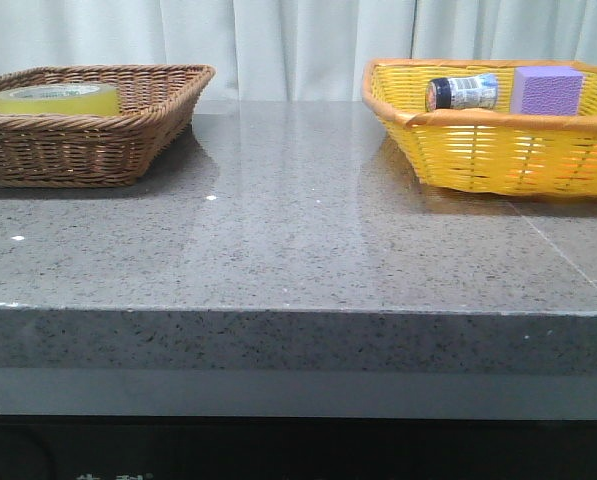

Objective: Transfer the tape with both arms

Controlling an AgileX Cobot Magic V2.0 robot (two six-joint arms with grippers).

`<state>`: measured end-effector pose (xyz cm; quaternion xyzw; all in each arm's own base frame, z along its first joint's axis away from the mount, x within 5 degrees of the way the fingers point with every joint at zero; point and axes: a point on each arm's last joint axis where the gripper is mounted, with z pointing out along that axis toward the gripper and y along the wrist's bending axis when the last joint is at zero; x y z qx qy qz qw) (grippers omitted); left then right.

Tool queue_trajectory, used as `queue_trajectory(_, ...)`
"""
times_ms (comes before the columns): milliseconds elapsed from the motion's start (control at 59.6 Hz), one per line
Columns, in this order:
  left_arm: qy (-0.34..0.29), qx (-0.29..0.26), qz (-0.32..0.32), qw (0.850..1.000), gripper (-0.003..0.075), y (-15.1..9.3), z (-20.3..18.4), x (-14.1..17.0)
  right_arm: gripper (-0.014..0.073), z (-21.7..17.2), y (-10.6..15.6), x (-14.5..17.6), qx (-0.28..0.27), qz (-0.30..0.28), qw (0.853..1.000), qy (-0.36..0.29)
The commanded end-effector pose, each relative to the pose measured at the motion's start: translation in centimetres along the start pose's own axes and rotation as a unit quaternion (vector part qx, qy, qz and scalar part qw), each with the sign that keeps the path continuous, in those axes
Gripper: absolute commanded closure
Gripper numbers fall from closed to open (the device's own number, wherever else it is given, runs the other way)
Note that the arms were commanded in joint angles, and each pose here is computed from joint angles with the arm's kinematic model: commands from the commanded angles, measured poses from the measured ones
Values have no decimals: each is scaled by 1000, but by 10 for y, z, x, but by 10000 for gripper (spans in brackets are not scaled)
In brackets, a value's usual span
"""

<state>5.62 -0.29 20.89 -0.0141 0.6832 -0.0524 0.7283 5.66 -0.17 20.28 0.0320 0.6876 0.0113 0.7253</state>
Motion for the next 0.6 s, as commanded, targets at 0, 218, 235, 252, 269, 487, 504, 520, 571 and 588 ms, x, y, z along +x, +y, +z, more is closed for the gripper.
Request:
queue_trajectory(0, -29, 1, -5, 1000, 740, 1, -1, 5, 664, -4, 1, -19, 1, -14, 997, -75)
queue_trajectory(218, -29, 1, -5, 1000, 740, 1, -1, 5, 664, -4, 1, -19, 1, -13, 997, -74)
queue_trajectory(235, -29, 1, -5, 1000, 740, 1, -1, 5, 664, -4, 1, -19, 1, -13, 997, -74)
queue_trajectory(252, -29, 1, -5, 1000, 740, 1, -1, 5, 664, -4, 1, -19, 1, -13, 997, -74)
queue_trajectory(269, -29, 1, -5, 1000, 740, 1, -1, 5, 664, -4, 1, -19, 1, -13, 997, -73)
queue_trajectory(487, -29, 1, -5, 1000, 740, 1, -1, 5, 664, -4, 1, -19, 1, -13, 997, -72)
queue_trajectory(504, -29, 1, -5, 1000, 740, 1, -1, 5, 664, -4, 1, -19, 1, -13, 997, -72)
queue_trajectory(520, -29, 1, -5, 1000, 740, 1, -1, 5, 664, -4, 1, -19, 1, -13, 997, -72)
queue_trajectory(571, -29, 1, -5, 1000, 740, 1, -1, 5, 664, -4, 1, -19, 1, -13, 997, -72)
queue_trajectory(588, -29, 1, -5, 1000, 740, 1, -1, 5, 664, -4, 1, -19, 1, -13, 997, -72)
